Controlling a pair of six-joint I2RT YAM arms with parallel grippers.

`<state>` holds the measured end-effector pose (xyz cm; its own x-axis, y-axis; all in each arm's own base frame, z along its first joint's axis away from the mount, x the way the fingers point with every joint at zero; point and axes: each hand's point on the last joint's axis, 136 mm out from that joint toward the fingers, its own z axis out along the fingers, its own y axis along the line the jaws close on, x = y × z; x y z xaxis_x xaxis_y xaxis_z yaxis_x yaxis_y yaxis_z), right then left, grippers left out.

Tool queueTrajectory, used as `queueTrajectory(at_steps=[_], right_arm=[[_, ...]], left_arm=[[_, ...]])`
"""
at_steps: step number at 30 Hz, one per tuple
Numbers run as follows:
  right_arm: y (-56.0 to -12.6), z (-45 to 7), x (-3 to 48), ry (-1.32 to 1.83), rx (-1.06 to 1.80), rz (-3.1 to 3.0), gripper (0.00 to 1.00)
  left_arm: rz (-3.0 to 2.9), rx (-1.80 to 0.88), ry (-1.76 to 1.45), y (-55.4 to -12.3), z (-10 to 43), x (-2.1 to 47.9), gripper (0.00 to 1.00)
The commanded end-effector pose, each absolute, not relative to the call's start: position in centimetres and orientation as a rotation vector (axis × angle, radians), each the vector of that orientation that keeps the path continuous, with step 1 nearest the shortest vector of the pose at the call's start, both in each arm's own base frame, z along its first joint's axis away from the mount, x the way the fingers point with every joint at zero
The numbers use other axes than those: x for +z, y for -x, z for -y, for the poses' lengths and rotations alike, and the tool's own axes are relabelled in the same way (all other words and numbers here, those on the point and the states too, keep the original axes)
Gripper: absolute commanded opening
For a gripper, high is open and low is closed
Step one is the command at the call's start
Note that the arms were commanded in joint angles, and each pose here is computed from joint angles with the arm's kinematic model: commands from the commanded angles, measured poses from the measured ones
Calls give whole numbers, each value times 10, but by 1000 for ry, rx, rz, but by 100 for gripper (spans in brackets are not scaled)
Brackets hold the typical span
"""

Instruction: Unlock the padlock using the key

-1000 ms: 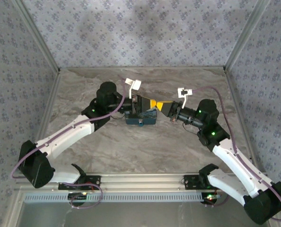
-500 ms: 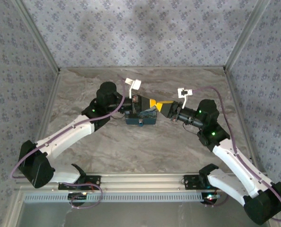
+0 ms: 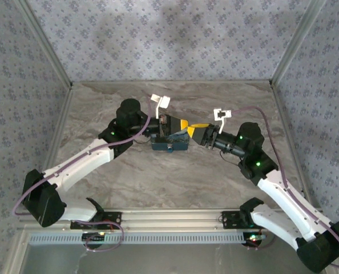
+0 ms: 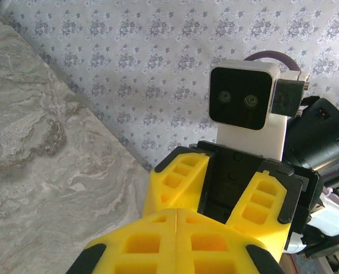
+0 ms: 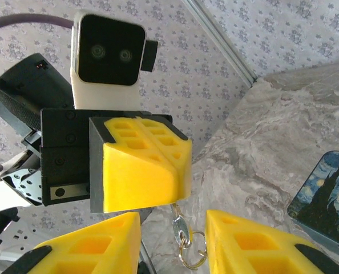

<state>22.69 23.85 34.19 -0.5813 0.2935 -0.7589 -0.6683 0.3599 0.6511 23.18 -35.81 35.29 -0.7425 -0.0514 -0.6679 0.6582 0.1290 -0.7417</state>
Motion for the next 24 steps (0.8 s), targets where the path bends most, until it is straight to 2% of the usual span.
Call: queueTrajectory(at_steps=[1,7,16,24], right_arm=[[-227,-238,351,339,1350,-1705,36],[-230,-240,347,318,1355,-1713,30],[-237,-236,345,269,1352,-1703,10],[-238,-230,351,258,1336,-1679,0]], left_arm=[[-1765,-1669,-595,-230,356,380,0],[-1754,-1669,-576,-232,355,382,0],[-1741,-1681,-559,-231,353,384,0],[-1748,-1681,-555,-229,351,380,0]])
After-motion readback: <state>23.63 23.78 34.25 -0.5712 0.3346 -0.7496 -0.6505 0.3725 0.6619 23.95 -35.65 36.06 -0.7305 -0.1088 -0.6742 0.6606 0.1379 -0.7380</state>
